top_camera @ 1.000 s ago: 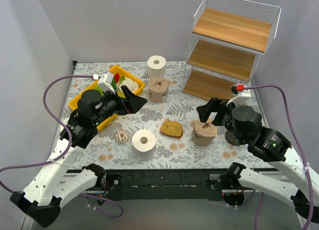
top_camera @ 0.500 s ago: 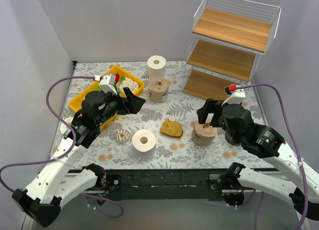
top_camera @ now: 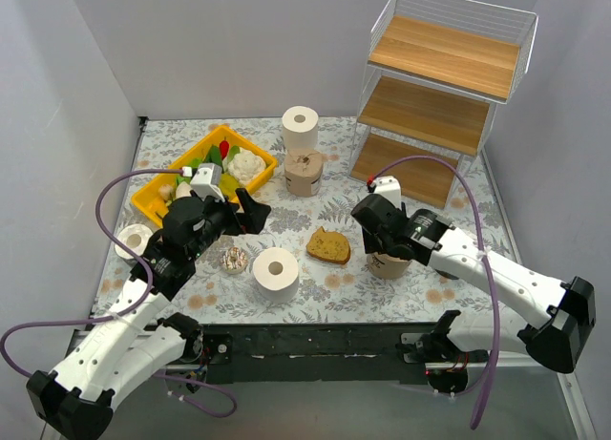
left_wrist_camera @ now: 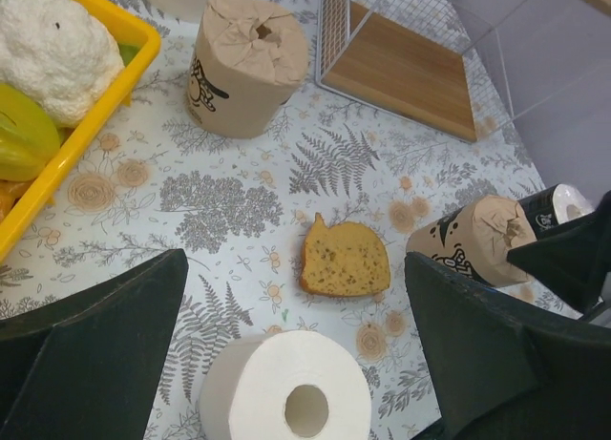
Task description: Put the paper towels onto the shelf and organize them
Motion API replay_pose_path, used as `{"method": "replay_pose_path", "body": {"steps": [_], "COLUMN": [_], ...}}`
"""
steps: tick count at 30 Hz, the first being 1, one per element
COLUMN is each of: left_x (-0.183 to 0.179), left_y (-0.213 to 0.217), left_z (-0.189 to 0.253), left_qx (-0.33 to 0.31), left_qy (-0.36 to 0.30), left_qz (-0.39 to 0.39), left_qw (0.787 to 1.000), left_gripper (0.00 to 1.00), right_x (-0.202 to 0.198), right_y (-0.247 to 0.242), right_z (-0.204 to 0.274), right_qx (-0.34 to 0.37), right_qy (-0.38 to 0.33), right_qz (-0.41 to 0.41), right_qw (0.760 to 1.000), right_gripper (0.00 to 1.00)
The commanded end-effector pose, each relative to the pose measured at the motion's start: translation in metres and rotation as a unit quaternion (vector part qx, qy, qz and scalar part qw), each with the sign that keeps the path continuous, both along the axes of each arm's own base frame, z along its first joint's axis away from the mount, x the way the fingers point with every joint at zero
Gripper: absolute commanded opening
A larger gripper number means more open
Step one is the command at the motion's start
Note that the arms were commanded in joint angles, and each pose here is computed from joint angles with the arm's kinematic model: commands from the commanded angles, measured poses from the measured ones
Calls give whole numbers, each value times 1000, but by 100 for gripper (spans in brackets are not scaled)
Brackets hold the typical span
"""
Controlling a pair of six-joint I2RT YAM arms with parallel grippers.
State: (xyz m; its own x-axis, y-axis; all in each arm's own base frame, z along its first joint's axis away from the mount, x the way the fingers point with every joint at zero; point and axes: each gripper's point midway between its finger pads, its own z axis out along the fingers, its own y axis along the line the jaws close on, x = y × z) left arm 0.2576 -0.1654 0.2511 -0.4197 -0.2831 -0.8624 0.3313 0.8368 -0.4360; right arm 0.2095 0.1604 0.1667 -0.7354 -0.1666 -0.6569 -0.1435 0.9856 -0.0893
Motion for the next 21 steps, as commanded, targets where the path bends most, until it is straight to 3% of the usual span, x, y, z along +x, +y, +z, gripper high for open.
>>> {"method": "replay_pose_path", "body": {"steps": [1,9,21], "left_x": [3,0,2], "left_y": [2,5,6], "left_z": [16,19,18], "left_qx": [-5,-3,0], "left_qy": [-32,-40,-40], "left_qz": [4,4,7], "left_qw": [999,999,999], "left_gripper": [98,98,98], "right_x": [-9,-5,11], "right_y": [-2,1,-6], "right_z": [-24,-46,-13], "right_qx": [-19,-24,-56], "right_qy": [33,31,-3], "right_qz": [7,25,11], "right_qw": [999,999,998], "right_gripper": [56,55,56]}}
